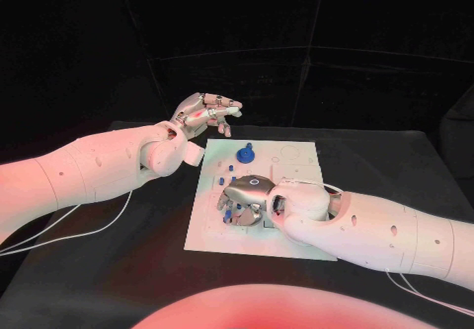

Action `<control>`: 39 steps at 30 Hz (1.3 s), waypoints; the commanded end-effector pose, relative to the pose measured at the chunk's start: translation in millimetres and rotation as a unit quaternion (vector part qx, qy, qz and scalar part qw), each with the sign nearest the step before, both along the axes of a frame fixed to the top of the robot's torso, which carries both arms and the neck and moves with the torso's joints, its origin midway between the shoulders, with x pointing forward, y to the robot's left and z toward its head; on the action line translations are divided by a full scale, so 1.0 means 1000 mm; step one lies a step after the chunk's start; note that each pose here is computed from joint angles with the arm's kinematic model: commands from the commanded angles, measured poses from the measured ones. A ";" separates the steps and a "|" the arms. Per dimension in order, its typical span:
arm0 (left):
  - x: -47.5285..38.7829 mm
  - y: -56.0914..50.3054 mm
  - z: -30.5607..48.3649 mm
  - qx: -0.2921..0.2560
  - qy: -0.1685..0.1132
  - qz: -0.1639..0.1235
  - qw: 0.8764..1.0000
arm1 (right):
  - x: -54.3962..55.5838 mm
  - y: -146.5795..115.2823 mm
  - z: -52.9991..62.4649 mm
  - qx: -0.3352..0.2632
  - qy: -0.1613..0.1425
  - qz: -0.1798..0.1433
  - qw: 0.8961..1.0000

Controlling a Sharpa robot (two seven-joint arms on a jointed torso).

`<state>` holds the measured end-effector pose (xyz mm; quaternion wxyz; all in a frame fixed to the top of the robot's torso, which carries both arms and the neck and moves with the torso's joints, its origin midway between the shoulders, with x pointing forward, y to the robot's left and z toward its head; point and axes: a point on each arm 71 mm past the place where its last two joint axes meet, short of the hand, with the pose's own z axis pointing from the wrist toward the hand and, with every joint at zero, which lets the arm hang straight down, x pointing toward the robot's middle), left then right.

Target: Assemble the parts on the task board

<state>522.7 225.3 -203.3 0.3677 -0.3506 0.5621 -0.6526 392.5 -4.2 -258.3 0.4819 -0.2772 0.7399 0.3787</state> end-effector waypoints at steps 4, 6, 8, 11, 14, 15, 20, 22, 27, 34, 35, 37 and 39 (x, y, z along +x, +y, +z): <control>0.0001 -0.001 0.0013 -0.005 0.001 -0.006 1.000 | -0.001 0.002 0.005 0.026 -0.006 0.001 1.000; 0.0001 -0.001 0.0013 -0.005 0.001 -0.006 1.000 | -0.001 0.001 0.005 0.026 -0.006 0.001 1.000; 0.0001 -0.001 0.0013 -0.005 0.001 -0.007 1.000 | -0.001 0.001 0.005 0.026 -0.006 0.000 1.000; 0.0001 -0.001 0.0013 -0.004 0.001 -0.006 1.000 | -0.002 0.001 0.005 0.024 -0.004 0.000 1.000; 0.0001 0.000 0.0013 -0.004 0.001 -0.006 1.000 | -0.002 0.001 0.005 0.024 0.000 0.000 1.000; 0.0001 0.000 0.0013 -0.004 0.001 -0.005 1.000 | -0.002 0.001 0.004 0.024 0.000 0.000 1.000; 0.0000 0.000 0.0013 -0.004 0.001 -0.005 1.000 | -0.002 0.002 0.004 0.022 0.004 0.000 1.000; 0.0000 0.000 0.0013 -0.004 0.001 -0.006 1.000 | -0.003 0.002 0.004 0.021 0.005 0.000 1.000; 0.0000 0.000 0.0013 -0.004 0.001 -0.005 1.000 | -0.003 0.002 0.004 0.020 0.006 0.001 1.000; 0.0001 0.000 0.0012 -0.004 0.001 -0.005 1.000 | -0.001 0.000 0.005 0.027 0.000 -0.008 1.000; 0.0001 0.000 0.0012 -0.004 0.001 -0.005 1.000 | 0.000 0.000 0.005 0.030 -0.003 -0.011 0.999; 0.0001 0.000 0.0012 -0.004 0.001 -0.005 1.000 | 0.001 -0.001 0.006 0.037 -0.008 -0.016 0.999; 0.0001 0.000 0.0011 -0.003 0.001 -0.005 1.000 | 0.002 -0.003 0.007 0.046 -0.015 -0.023 0.999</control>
